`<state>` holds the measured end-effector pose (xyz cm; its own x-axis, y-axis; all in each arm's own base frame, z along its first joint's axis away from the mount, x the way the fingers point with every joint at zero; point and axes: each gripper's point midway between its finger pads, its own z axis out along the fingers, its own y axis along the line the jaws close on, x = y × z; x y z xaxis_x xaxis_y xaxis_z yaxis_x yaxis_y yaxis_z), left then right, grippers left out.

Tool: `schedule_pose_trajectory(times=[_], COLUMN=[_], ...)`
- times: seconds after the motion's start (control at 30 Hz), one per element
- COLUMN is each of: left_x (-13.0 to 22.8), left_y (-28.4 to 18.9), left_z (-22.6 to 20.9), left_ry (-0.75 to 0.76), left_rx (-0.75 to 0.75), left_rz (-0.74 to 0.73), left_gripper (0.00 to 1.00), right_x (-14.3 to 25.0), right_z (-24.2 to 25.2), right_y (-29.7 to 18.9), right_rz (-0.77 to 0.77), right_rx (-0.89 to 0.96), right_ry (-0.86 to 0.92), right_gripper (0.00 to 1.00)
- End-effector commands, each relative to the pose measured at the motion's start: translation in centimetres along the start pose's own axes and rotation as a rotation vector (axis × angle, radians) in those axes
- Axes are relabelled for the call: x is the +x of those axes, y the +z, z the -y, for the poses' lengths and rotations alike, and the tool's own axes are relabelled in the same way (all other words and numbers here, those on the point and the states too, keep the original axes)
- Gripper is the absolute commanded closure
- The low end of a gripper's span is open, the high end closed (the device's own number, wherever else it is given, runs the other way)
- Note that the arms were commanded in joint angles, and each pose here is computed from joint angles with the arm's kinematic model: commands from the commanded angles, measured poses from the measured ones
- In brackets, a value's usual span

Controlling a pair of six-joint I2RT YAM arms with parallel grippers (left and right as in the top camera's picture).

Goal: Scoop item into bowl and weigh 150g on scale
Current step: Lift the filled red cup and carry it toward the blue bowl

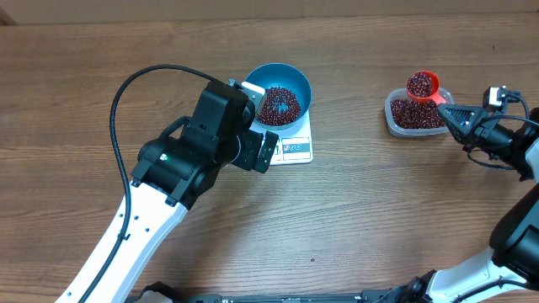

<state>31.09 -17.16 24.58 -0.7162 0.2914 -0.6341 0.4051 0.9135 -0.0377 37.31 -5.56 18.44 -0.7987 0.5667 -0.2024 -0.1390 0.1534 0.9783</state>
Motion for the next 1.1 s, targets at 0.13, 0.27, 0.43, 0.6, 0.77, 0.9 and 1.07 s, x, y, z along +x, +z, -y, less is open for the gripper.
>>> schedule_pose_trajectory(times=[0.13, 0.27, 0.43, 0.6, 0.77, 0.9, 1.07], left_x=[-0.6, -0.6, -0.6, -0.6, -0.6, -0.6, -0.6], left_y=[-0.2, -0.2, -0.2, -0.2, -0.2, -0.2, -0.2], left_z=[0.2, 0.2, 0.2, 0.2, 0.2, 0.2, 0.2], left_ry=[-0.002, -0.002, -0.002, -0.002, -0.002, -0.002, -0.002], left_rx=[0.008, 0.008, 0.008, 0.008, 0.008, 0.008, 0.008], left_rz=[0.013, 0.013, 0.013, 0.013, 0.013, 0.013, 0.013], left_gripper=[0.0, 0.0, 0.01, 0.0, 0.01, 0.0, 0.0], right_x=[1.4, 2.9, 4.7, 5.4, 6.2, 6.7, 7.5], right_z=[-1.2, -1.6, -2.2, -2.6, -3.0, -3.3, -3.1], right_y=[2.5, 4.9, 7.6, 9.3, 11.0, 12.2, 14.3], right_rz=[-0.071, -0.145, -0.234, -0.292, -0.346, -0.383, -0.425], right_rx=[-0.079, -0.095, -0.113, -0.121, -0.132, -0.132, -0.088], right_ry=[-0.009, -0.018, -0.018, 0.006, -0.001, 0.001, 0.006], right_gripper=[0.96, 0.96, 0.96, 0.96, 0.96, 0.96, 0.96])
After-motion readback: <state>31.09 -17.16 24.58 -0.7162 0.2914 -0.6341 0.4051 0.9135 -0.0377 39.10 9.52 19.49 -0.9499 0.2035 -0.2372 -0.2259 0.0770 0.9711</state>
